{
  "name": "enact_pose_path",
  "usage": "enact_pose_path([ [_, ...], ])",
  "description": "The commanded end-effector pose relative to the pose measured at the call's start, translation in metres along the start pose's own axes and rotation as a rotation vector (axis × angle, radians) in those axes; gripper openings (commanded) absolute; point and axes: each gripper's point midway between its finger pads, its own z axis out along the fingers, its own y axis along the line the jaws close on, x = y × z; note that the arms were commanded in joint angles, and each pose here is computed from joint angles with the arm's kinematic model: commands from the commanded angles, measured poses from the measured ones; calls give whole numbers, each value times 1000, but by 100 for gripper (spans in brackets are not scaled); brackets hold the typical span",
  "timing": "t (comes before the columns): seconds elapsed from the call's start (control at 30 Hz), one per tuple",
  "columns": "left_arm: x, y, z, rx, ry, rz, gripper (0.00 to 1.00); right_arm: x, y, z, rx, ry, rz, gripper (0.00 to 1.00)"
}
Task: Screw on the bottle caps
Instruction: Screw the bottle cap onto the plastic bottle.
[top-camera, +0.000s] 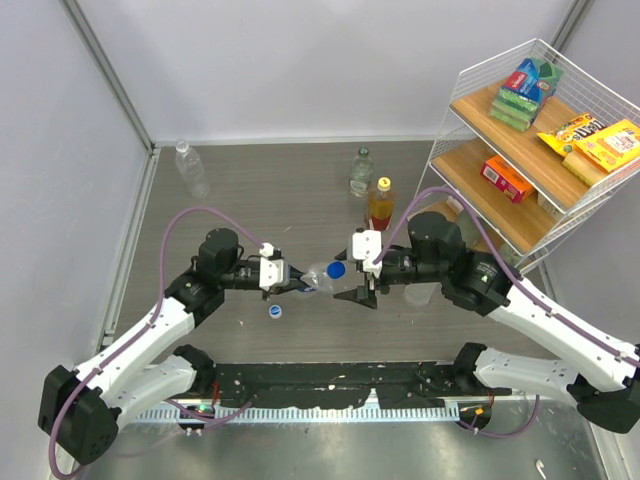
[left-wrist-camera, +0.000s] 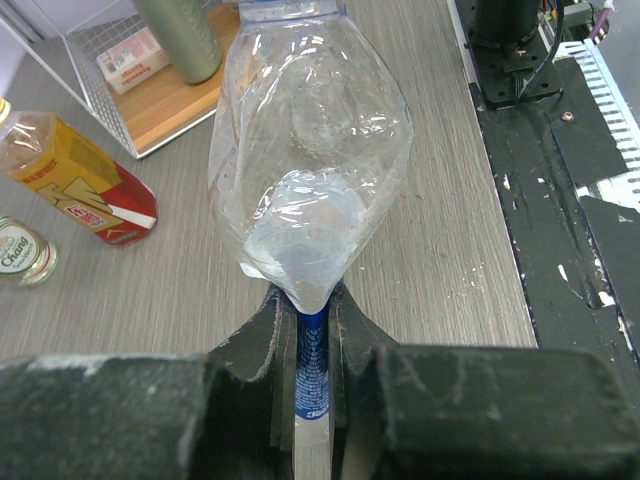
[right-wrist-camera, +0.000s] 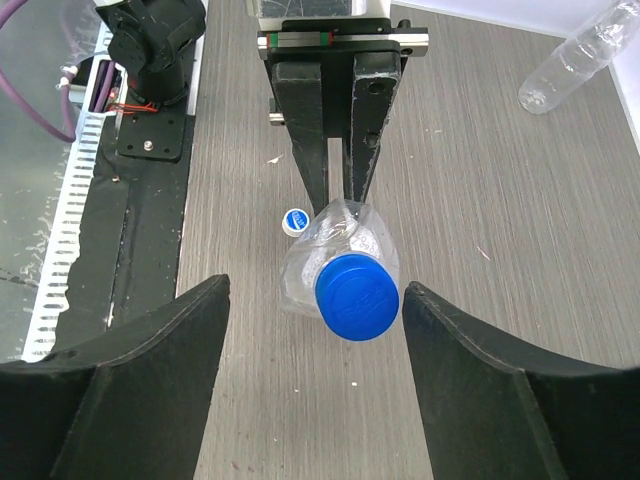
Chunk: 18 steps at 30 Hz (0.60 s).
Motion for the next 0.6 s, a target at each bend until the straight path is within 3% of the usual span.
enact_pose_path([
  [0.0, -24, 9, -3, -15, -48, 52, 0, -27, -4, -3, 1, -66, -24, 71],
  [0.23, -27, 14, -3, -44, -59, 56, 0, -24, 0, -2, -28, -47, 2, 58],
  [0.33, -29, 15, -4, -56, -67, 60, 0, -21, -1, -1, -27, -29, 16, 41],
  [0.57, -42, 15, -9, -99, -121, 78, 0, -10, -5, 2, 7, 20, 76, 22],
])
